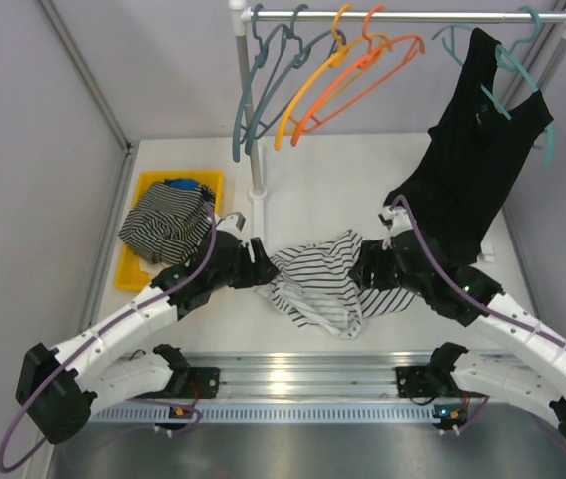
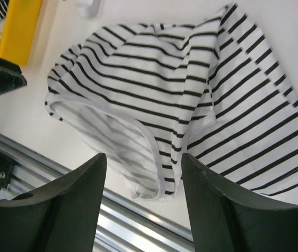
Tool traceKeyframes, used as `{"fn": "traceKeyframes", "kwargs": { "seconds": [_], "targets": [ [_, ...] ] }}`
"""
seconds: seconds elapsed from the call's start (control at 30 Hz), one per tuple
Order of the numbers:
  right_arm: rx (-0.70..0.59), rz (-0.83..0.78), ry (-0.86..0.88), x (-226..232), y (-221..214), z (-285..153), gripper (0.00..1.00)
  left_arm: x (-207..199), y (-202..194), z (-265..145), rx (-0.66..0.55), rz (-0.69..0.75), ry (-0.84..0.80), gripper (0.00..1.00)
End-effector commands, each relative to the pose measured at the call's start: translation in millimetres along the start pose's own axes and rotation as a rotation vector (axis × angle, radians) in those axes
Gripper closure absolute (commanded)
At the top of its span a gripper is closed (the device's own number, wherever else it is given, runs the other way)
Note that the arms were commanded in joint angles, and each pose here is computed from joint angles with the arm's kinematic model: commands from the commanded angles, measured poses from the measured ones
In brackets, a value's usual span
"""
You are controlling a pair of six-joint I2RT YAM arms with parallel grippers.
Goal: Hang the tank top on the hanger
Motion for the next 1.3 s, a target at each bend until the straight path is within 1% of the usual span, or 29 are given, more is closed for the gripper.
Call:
{"fn": "traceKeyframes", "kwargs": {
  "seconds": [0.0,0.03,0.07,0.13,0.17,0.2,0.23,0.27,0.33,0.37,0.4,0.43,0.5,0.53,0.57,0.73,0.87,1.03,1.27],
  "targets": [
    [-0.169,0.004,-0.036,14.5,50.8,-30.9,0.40,-7.8,13.5,-18.0,-0.037,0.021,-0.033,0.31],
    [-0.241,-0.001,-0.052,22.5,74.0,-43.0,0.38,-11.2,13.3,-21.7,-0.027,0.021,-0.063,0.31],
    [-0.275,-0.005,-0.061,27.4,86.8,-47.8,0.37,-12.2,14.2,-22.5,-0.030,0.023,-0.067,0.31],
    [-0.338,-0.017,-0.077,38.5,114.3,-59.1,0.35,-13.1,15.2,-24.4,-0.032,0.025,-0.072,0.31],
    [-0.337,-0.046,-0.113,43.1,127.5,-53.2,0.34,-13.5,15.5,-25.0,-0.033,0.026,-0.074,0.31],
    [-0.429,-0.029,-0.087,58.5,158.3,-73.6,0.32,-14.6,17.1,-25.9,-0.036,0.028,-0.078,0.31],
    [-0.461,-0.048,-0.090,64.2,173.1,-76.9,0.29,-14.7,17.1,-26.3,-0.033,0.029,-0.080,0.31],
    [-0.514,-0.030,-0.087,75.2,201.1,-78.9,0.27,-15.6,17.5,-26.6,-0.034,0.030,-0.084,0.31],
    [-0.542,-0.025,-0.080,85.0,228.1,-76.9,0.27,-16.8,18.1,-26.6,-0.035,0.030,-0.091,0.32],
    [-0.582,-0.011,-0.077,92.3,251.7,-75.8,0.27,-17.3,18.2,-26.3,-0.034,0.029,-0.095,0.32],
    [-0.615,-0.005,-0.066,97.5,263.8,-74.4,0.25,-17.6,19.0,-26.6,-0.038,0.026,-0.097,0.32],
    [-0.612,-0.004,-0.085,98.1,274.0,-57.7,0.25,-18.2,18.5,-26.6,-0.036,0.029,-0.103,0.32],
    [-0.696,0.014,-0.051,109.1,298.3,-62.7,0.24,-17.9,18.9,-26.5,-0.040,0.028,-0.102,0.32],
    [-0.702,0.020,-0.060,109.4,305.4,-50.3,0.24,-18.0,18.5,-26.3,-0.040,0.031,-0.103,0.32],
    [-0.733,0.029,-0.036,114.6,314.1,-52.8,0.23,-17.7,18.5,-26.7,-0.039,0.030,-0.104,0.32],
    [-0.772,0.047,-0.021,126.4,336.2,-30.1,0.23,-16.5,17.8,-29.7,-0.046,0.034,-0.102,0.32],
    [-0.784,0.055,-0.023,127.8,341.2,-15.8,0.23,-14.7,15.8,-32.2,-0.050,0.034,-0.101,0.32],
    [-0.743,0.057,-0.054,127.1,340.8,6.3,0.22,-12.9,13.0,-31.9,-0.046,0.029,-0.097,0.32],
    [-0.712,0.059,-0.098,121.3,335.8,16.2,0.23,-11.5,11.5,-31.8,-0.044,0.031,-0.092,0.32]
  ]
}}
Point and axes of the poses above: each gripper's point midway between its finger pads, its own z axis out along the fingers, its own x axis along the line the jaws close on, y = z × x, the point moved 7 cm from there along -z, back along the fingers, and after that the axes turned 9 degrees about z, right-handed, at the moved point
